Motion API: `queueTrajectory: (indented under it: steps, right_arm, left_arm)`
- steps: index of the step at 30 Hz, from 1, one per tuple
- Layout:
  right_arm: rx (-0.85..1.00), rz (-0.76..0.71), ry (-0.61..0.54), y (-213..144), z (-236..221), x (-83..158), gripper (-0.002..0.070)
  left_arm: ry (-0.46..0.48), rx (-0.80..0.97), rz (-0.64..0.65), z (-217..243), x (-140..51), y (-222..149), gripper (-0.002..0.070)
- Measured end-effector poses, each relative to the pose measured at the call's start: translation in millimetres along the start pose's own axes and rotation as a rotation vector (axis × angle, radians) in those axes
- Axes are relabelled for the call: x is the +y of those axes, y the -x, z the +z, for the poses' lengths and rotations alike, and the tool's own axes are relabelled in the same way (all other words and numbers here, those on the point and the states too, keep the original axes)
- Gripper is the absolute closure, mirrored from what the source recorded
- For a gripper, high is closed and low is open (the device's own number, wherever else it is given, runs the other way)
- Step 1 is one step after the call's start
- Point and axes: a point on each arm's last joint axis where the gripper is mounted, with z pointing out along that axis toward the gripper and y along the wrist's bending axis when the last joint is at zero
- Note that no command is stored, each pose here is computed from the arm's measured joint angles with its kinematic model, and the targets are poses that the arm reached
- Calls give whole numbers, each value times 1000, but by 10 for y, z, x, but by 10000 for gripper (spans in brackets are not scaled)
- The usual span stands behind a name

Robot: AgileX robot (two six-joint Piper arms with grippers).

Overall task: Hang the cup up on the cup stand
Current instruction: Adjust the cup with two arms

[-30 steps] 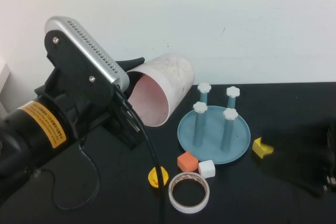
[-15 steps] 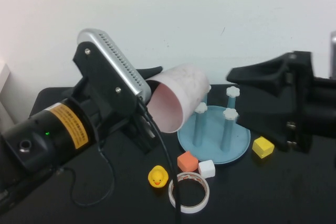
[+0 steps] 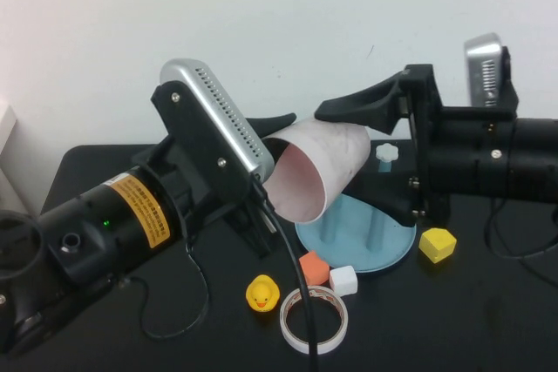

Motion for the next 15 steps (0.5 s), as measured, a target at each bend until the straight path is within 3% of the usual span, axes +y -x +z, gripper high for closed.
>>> queueTrajectory:
  steps: [9,13,15]
  right_arm:
    - [22,-19,6,-55,64,46,-13]
    - [8,-47,-1,-41,66,39,58]
    - [-4,-47,-8,-28,76,25,57]
  left_arm:
    - [-2,-4,25,5,-3,-1,668]
    - [-12,-5,38,48,-22,-40,668]
    - [-18,-5,37,82,-34,-74,668]
